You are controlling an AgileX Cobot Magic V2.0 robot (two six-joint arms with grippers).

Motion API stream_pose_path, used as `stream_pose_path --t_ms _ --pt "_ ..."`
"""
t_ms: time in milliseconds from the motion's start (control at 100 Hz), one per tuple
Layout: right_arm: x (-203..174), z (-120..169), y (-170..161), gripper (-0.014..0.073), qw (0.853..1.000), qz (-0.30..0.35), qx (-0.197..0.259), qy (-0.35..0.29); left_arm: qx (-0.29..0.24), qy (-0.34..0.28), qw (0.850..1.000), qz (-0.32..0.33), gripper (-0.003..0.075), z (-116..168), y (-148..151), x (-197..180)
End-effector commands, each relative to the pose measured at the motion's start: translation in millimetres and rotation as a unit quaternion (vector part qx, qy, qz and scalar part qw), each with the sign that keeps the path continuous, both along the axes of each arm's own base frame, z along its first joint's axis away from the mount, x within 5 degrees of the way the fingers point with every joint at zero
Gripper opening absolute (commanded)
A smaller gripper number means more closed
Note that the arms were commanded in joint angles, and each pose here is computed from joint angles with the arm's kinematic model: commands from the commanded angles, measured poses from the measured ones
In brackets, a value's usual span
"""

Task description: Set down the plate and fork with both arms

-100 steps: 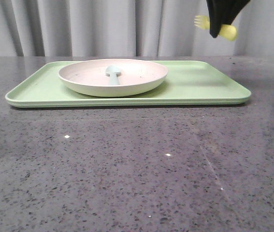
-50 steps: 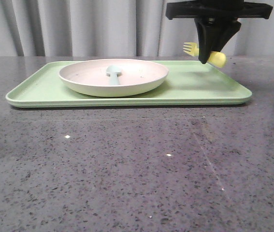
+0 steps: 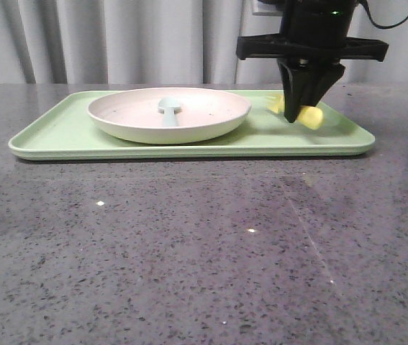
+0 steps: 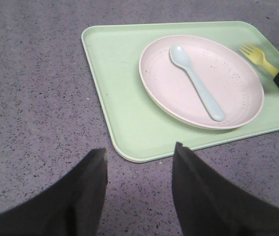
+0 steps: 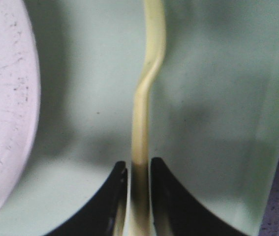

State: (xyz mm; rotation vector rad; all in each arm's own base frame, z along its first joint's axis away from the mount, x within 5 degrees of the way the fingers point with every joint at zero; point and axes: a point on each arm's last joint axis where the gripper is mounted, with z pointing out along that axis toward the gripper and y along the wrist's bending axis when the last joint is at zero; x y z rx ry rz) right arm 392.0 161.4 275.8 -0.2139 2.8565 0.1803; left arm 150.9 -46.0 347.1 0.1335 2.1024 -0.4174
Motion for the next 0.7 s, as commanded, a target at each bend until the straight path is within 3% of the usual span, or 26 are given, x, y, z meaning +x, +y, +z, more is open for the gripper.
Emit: stream_pose_path --t_ms 0,80,370,690 --pt "-4.4 32.0 -4.0 0.0309 0.999 0.005 0.019 -0.050 -0.023 -0.043 0.999 0.013 0.0314 15.4 0.8 1.1" --pt "-4.2 32.1 -4.0 0.0397 0.998 0.005 0.020 -0.051 -0.023 -0.043 0.999 0.013 0.0314 15.4 0.8 1.1" --pt "-6.8 38.6 -5.0 0.0357 0.998 0.005 0.023 -0.059 -0.032 -0.044 0.998 0.013 0.0314 16.1 0.2 1.2" --pt "-34.3 83.2 -15.4 0.0357 0.994 0.005 0.041 -0.106 -0.039 -0.079 0.996 0.021 0.0314 23.7 2.3 -2.5"
